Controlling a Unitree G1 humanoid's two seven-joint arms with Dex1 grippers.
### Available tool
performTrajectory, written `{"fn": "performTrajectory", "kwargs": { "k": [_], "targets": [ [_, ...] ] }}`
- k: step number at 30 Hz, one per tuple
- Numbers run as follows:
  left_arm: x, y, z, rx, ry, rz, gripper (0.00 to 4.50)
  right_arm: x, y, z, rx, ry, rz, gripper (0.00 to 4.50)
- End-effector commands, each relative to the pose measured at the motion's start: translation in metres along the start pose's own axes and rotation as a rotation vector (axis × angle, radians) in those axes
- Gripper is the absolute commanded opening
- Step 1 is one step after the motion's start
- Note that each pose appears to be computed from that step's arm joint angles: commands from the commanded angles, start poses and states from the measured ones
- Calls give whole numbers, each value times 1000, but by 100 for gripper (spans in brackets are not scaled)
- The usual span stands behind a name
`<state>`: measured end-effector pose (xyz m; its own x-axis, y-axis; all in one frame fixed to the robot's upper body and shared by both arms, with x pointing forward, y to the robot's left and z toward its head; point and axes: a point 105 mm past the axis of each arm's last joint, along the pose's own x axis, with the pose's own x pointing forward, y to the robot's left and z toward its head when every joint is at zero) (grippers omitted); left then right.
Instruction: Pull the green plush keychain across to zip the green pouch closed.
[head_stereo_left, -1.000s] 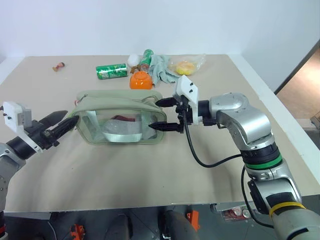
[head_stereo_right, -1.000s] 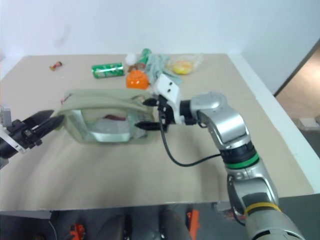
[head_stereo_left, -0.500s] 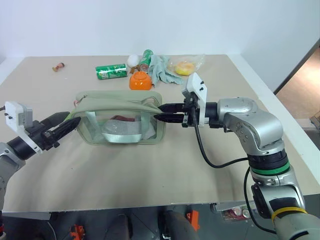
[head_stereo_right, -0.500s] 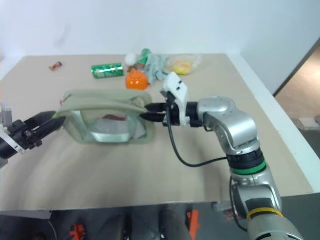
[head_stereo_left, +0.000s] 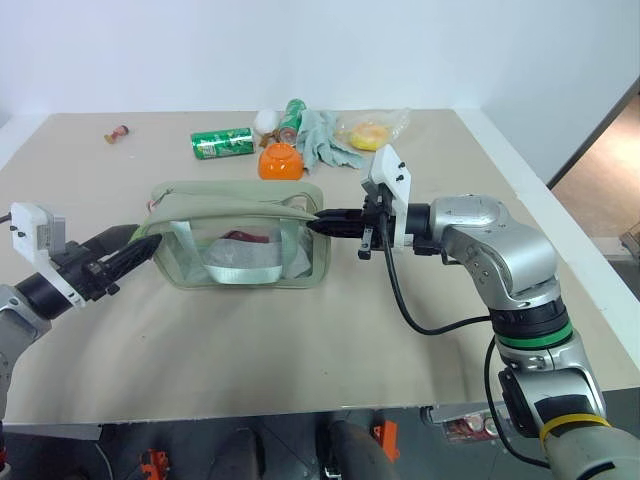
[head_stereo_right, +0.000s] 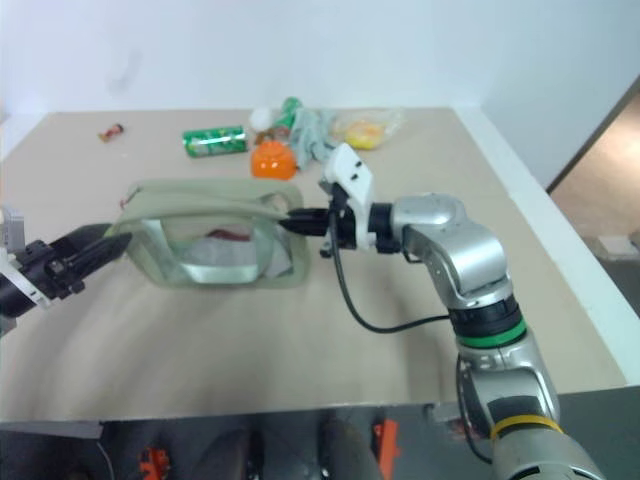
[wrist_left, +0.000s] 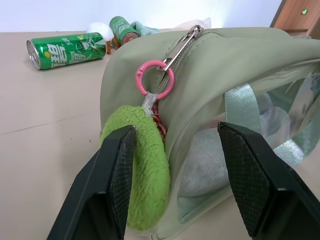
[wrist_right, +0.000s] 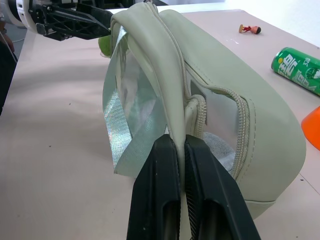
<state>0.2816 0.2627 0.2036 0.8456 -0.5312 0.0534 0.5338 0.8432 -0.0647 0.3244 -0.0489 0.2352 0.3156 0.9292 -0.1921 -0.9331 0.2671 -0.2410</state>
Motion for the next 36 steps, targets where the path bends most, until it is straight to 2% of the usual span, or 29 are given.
{"fn": "performTrajectory", "kwargs": {
  "k": [1, 5, 8, 21, 31, 32, 33, 36],
  "targets": [
    [-9, 8, 15, -4, -53, 45, 272, -3, 2, 6, -51, -6, 5, 2],
    [-17, 6, 18, -16, -50, 33, 272, -5, 2, 4, -52, 3, 1, 2],
    [-27, 19, 13, 13, -14, 106, 272, -6, 2, 2, -53, 8, 1, 2],
    [-10, 11, 2, 39, 20, 46, 272, -7, -1, 0, -69, 23, -10, 2],
    [-9, 23, -1, 104, 25, 95, 272, -6, -2, 0, -73, 23, -13, 2],
    [-9, 24, 0, 111, 19, 100, 219, -6, -2, 0, -74, 24, -13, 0],
    [-9, 25, 0, 117, 16, 105, 202, -6, -2, 0, -74, 25, -12, 0],
    [-9, 29, 3, 133, 6, 122, 89, -6, -3, 0, -76, 26, -12, 0]
  ]
}}
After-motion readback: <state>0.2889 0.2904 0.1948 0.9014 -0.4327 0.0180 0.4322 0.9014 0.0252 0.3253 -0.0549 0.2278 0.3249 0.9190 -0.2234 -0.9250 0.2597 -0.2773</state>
